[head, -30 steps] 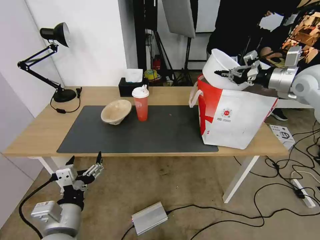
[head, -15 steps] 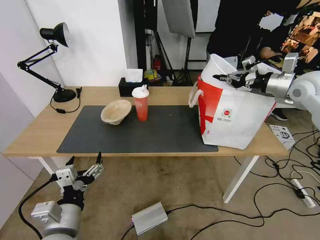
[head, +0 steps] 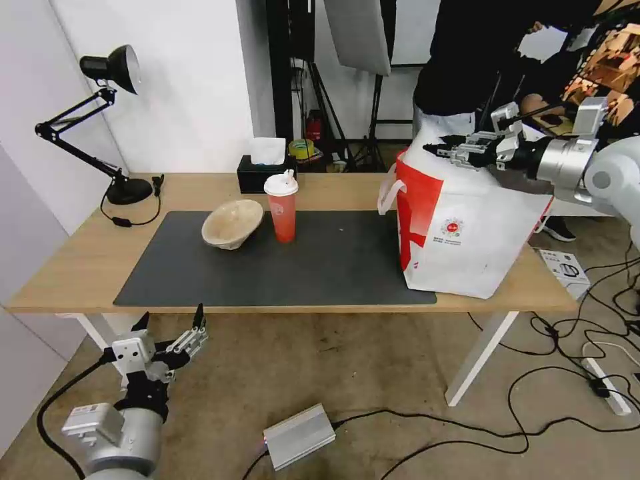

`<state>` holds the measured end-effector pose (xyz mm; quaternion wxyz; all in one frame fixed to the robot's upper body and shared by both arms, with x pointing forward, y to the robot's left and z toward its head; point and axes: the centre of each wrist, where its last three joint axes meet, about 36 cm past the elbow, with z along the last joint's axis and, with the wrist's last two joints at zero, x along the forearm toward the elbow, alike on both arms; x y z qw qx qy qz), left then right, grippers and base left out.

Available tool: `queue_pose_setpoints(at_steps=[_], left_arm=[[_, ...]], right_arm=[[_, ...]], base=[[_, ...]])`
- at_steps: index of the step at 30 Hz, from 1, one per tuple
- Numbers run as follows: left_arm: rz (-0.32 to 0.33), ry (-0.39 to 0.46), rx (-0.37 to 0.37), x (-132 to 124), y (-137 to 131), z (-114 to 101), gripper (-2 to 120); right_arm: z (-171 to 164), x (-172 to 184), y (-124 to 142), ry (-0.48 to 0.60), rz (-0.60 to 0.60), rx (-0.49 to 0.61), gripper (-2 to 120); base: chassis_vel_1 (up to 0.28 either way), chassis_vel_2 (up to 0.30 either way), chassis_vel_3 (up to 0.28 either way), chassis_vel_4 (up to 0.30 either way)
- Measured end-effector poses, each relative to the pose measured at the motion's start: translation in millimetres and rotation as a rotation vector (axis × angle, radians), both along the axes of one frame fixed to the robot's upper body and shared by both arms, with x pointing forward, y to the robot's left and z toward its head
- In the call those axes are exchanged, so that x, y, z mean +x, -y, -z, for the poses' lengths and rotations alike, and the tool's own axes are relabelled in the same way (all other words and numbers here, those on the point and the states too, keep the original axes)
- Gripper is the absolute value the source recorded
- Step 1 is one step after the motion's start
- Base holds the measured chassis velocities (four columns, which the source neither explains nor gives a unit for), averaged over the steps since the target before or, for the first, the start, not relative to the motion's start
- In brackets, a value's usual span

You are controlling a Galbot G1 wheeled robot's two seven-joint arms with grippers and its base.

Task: Pick up the trash from the table and place it into the takeout bag.

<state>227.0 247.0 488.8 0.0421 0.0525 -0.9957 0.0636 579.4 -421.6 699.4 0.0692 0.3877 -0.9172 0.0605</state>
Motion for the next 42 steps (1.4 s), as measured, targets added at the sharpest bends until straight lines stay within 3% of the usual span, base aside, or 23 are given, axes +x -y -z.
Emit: queue_pose_setpoints(at_steps=[10, 25, 32, 40, 42], left_arm=[[0.001, -0.001, 0.003, -1, 3, 1, 100], [-0.002, -0.001, 0.005, -1, 3, 1, 100], [-0.003, 0.001, 0.005, -1, 2, 0, 100], [-0.005, 0.002, 0.003, -1, 2, 0, 100], [-0.011, 0.005, 0.001, -1, 2, -1, 100]], right_arm=[[-3, -3, 3, 0.007, 0.0, -0.009, 99], [-3, -6, 3, 0.018, -0.005, -0.015, 100], [-5, -12, -3, 0.071, -0.006, -0.002, 100], [-5, -26, -28, 0.196, 0.003, 0.043, 100], [-3, -37, -49, 0.236, 0.03, 0.078, 100]], base=[[0.0, 0.0, 0.0, 0.0], [0.0, 0.0, 0.0, 0.0], [0.0, 0.0, 0.0, 0.0], [0.0, 0.0, 0.0, 0.0], [0.0, 0.0, 0.0, 0.0]])
